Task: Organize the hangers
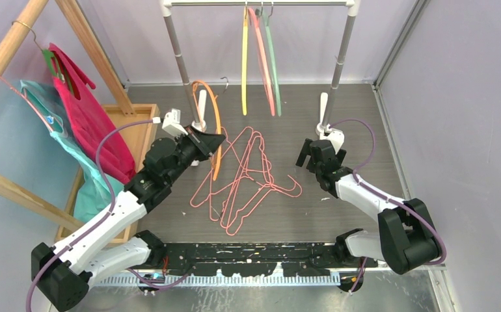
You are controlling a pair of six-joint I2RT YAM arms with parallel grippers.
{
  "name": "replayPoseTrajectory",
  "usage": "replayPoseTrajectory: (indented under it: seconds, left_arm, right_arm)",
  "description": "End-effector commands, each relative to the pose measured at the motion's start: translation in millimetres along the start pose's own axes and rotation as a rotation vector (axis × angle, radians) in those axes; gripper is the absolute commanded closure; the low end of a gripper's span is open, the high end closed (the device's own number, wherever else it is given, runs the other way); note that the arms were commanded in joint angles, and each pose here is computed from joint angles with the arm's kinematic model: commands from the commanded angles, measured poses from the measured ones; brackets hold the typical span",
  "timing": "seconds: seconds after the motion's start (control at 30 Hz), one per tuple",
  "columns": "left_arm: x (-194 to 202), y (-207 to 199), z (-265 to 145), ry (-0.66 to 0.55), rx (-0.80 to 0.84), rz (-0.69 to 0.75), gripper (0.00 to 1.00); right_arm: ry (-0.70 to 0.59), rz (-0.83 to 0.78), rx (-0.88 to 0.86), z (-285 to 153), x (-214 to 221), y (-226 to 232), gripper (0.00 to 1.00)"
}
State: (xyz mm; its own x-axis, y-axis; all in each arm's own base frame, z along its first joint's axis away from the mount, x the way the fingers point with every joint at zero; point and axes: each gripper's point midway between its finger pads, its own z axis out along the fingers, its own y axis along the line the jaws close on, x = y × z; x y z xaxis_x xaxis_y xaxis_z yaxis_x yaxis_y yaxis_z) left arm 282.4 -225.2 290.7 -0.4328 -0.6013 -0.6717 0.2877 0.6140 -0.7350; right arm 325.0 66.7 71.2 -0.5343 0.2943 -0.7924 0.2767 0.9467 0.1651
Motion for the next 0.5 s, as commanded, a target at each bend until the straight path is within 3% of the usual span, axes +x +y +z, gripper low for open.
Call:
replayPoseTrajectory:
  seconds: [0.0,0.47]
  left_arm:
    - [-59.3,-51.0,-12.7,-0.178,0.161,-0.038,1.00]
    - [-91.2,-129.9,-25.6,-0.163,0.434,-0.286,1.00]
  right_arm:
    - [-0.044,0.032,-0.021,2.4,-14.7,8.2,0.00]
    - [-0.053,0.034,-0.019,0.9,-20.7,9.5,0.00]
